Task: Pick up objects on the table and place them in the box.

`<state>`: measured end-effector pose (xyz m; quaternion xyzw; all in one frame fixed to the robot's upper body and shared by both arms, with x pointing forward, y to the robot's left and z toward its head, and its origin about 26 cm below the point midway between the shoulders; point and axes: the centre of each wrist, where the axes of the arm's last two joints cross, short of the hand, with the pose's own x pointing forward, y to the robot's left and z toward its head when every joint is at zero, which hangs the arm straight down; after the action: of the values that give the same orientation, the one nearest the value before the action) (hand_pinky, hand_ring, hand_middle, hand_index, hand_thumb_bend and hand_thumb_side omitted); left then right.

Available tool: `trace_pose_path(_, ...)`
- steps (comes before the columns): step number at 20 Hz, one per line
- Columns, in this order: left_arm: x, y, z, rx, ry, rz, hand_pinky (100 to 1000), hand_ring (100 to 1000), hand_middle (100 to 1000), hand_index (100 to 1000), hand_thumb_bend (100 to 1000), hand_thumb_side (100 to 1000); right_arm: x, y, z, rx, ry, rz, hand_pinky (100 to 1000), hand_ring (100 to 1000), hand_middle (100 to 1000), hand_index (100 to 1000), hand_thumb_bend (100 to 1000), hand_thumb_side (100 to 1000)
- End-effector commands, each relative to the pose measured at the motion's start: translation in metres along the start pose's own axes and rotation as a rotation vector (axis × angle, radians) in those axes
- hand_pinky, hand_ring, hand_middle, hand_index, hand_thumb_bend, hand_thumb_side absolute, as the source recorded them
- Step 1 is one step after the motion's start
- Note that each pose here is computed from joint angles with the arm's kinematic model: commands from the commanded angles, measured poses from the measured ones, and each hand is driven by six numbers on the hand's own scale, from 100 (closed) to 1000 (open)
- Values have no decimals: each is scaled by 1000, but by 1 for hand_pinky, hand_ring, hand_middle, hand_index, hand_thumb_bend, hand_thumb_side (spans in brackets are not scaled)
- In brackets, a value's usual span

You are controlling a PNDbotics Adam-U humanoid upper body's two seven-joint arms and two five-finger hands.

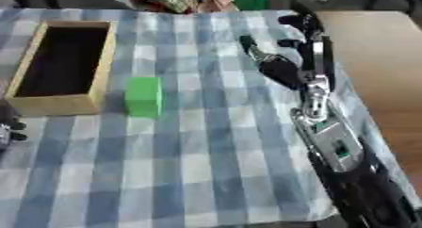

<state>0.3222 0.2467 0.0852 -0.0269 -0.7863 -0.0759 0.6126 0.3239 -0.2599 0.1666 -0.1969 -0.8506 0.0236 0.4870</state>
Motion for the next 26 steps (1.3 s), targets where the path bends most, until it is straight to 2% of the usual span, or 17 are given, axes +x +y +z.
trace_pose_path(1,8,2,-2,-4,-28,-11,546,592,505,665,100,205,22,-7,-9,100,-63,47,643,874,665,875,597,164)
trace_pose_path(6,8,2,-2,-10,-28,-13,546,592,505,665,100,205,50,-4,-16,299,-108,99,646,874,666,881,595,173)
trace_pose_path(12,9,1,-3,-18,-31,-13,546,592,505,665,100,205,71,10,-25,507,-132,153,651,874,669,888,593,190)
trace_pose_path(13,9,0,-3,-20,-31,-13,546,592,505,665,100,205,74,13,-26,544,-133,162,652,875,669,889,632,178)
trace_pose_path(14,9,0,-3,-21,-31,-13,546,592,505,665,100,205,76,16,-28,575,-133,170,652,875,670,889,593,194)
trace_pose_path(18,9,0,-3,-22,-31,-13,546,592,505,665,100,205,77,18,-30,609,-132,180,652,875,670,889,593,194)
trace_pose_path(19,9,0,-3,-22,-31,-13,546,592,505,665,100,205,77,19,-30,613,-131,180,653,876,657,891,912,100)
trace_pose_path(20,9,-1,-4,-28,-31,-12,546,592,505,664,100,205,78,21,-29,633,-129,177,659,881,683,897,598,196)
trace_pose_path(24,10,-4,-5,-45,-33,-9,546,592,505,664,100,205,81,46,-33,765,-86,164,670,888,698,904,603,198)
trace_pose_path(26,9,-4,-5,-46,-31,-9,546,592,505,664,100,205,75,61,-32,832,-64,175,675,891,704,905,604,199)
